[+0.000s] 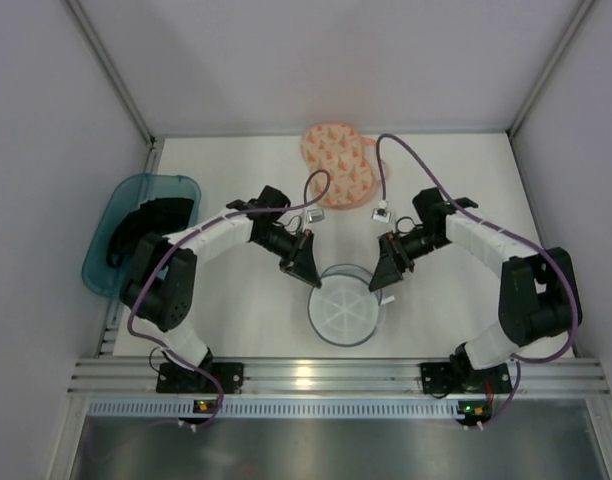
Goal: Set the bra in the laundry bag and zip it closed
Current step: Adjust the laundry bag at the center of the board.
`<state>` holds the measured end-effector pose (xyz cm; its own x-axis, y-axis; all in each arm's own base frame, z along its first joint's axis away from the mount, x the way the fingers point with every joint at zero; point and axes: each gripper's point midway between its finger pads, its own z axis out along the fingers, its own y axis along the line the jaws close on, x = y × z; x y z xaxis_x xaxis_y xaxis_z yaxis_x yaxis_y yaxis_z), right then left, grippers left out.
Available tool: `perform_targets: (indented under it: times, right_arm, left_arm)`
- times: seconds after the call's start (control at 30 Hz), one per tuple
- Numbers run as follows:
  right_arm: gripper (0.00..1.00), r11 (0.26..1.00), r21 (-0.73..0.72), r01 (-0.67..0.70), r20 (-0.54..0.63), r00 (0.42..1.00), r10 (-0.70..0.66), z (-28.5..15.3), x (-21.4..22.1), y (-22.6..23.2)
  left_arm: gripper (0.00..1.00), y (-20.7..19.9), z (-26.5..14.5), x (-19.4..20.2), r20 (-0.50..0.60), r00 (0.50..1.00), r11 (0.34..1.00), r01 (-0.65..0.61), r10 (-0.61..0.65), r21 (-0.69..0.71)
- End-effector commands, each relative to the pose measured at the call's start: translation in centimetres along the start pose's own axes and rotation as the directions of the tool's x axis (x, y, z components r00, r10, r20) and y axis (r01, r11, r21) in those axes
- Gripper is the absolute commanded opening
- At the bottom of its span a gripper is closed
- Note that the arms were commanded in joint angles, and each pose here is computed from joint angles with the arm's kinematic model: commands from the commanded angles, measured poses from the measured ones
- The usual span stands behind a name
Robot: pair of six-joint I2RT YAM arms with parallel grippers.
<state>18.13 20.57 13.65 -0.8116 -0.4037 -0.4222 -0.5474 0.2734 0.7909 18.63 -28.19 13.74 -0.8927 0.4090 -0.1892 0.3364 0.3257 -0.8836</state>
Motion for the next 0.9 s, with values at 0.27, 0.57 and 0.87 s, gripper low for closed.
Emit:
perform_targets:
  times: [0.27,0.57,0.87]
  right_arm:
    - [0.88,0.975,0.008,0.220,-0.130,0.967,-0.217,2.1,-0.3,0.9]
    - [0.37,0.977,-0.068,0.201,-0.146,0.967,-0.209,4.6,0.4,2.3]
    - [0.00,0.988,-0.096,0.119,-0.054,0.991,-0.125,4.4,-0.6,2.8]
  left_arm:
    - [0.00,-0.6,-0.7,0.4,-0.081,0.993,0.996,-0.087,0.089,0.030]
    - [0.01,-1.2,-1.2,-2.2,-0.049,0.995,0.996,-0.091,0.090,-0.014]
    - [0.37,-2.0,-4.7,-3.2,0.061,0.989,0.987,-0.127,0.133,-0.098]
